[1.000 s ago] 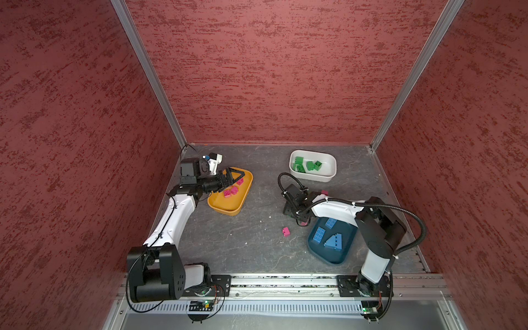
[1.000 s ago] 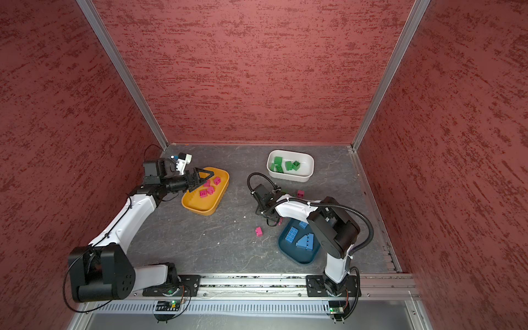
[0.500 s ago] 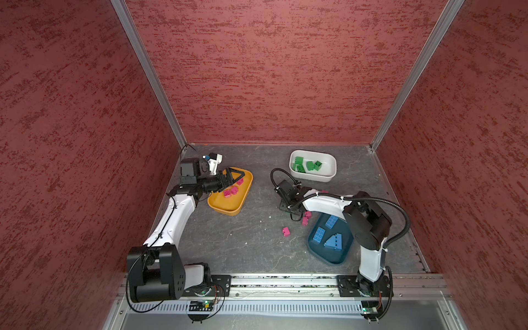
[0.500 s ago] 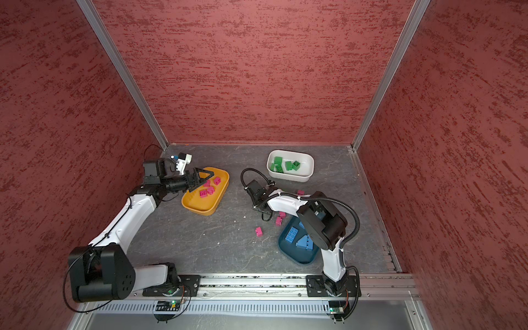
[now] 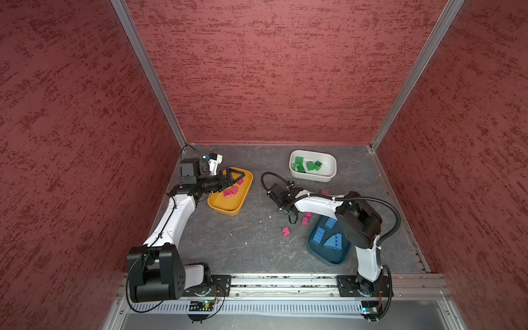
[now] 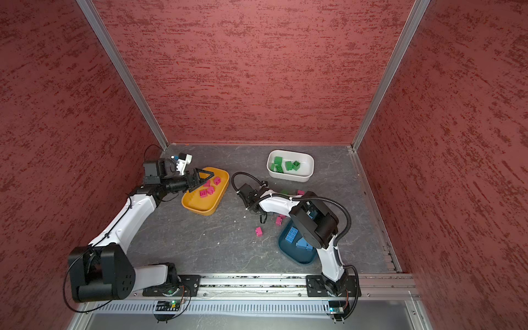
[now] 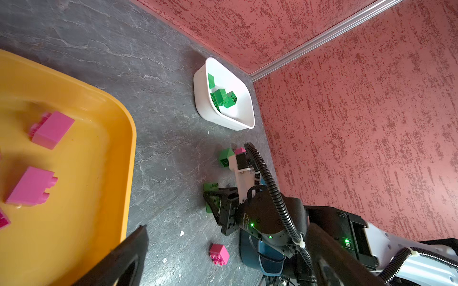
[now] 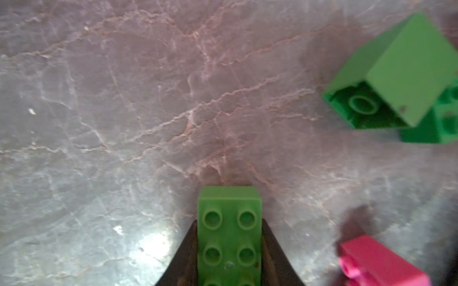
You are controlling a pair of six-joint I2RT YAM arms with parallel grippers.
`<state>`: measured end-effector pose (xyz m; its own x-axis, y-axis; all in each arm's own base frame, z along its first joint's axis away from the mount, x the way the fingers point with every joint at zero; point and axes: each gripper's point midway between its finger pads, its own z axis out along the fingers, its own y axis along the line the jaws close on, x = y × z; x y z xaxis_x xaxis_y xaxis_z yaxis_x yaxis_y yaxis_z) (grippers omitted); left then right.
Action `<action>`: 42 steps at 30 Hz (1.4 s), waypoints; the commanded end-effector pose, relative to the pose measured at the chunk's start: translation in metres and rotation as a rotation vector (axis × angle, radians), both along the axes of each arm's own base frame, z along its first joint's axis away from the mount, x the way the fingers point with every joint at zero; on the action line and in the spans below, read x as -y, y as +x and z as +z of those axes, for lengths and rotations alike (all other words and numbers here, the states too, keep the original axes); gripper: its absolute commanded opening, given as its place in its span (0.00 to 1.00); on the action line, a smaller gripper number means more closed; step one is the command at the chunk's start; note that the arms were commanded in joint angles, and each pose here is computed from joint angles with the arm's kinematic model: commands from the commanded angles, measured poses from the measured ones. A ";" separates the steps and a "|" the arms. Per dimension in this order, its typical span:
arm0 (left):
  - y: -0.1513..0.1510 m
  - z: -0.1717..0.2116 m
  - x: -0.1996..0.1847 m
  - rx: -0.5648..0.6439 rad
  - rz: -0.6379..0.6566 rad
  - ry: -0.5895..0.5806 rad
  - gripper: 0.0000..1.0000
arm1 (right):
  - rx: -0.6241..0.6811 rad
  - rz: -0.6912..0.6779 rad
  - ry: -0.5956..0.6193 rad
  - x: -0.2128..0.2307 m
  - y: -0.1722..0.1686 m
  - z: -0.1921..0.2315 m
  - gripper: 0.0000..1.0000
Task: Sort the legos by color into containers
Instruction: 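Carry the green 2x4 brick into the white tub and release it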
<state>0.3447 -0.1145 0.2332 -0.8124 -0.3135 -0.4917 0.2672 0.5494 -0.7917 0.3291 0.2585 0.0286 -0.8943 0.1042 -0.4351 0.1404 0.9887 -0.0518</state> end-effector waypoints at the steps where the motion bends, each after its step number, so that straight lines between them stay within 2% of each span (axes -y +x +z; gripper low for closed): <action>1: 0.003 0.001 0.001 0.009 -0.006 -0.002 0.99 | 0.100 0.002 -0.014 0.011 0.016 0.054 0.26; 8: 0.007 0.002 0.014 0.012 -0.029 -0.008 0.99 | 0.201 -0.042 0.107 0.050 0.057 0.106 0.23; 14: 0.010 0.002 0.025 0.009 -0.052 -0.003 0.99 | 0.276 -0.096 0.132 0.107 0.113 0.137 0.23; 21: 0.011 -0.002 0.031 -0.003 -0.059 0.003 0.99 | 0.271 -0.179 0.205 0.151 0.171 0.122 0.23; 26: 0.010 -0.004 0.030 -0.013 -0.058 0.010 0.99 | 0.258 -0.240 0.230 0.173 0.198 0.104 0.25; 31: 0.011 -0.005 0.030 -0.019 -0.057 0.018 0.99 | 0.221 -0.267 0.243 0.179 0.207 0.081 0.30; 34: 0.012 -0.005 0.030 -0.021 -0.058 0.020 0.99 | 0.212 -0.267 0.249 0.178 0.208 0.077 0.47; 37: 0.012 -0.005 0.029 -0.019 -0.059 0.024 0.99 | 0.217 -0.263 0.253 0.178 0.206 0.083 0.57; 42: 0.011 -0.004 0.029 -0.019 -0.062 0.029 0.99 | 0.239 -0.210 0.293 0.166 0.196 0.106 0.62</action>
<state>0.3530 -0.1431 0.2213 -0.8514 -0.2613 -0.4548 0.2582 0.5459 -0.7971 0.5236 0.0813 0.0918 -0.7474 0.4335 -0.5034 0.3739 0.9008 0.2207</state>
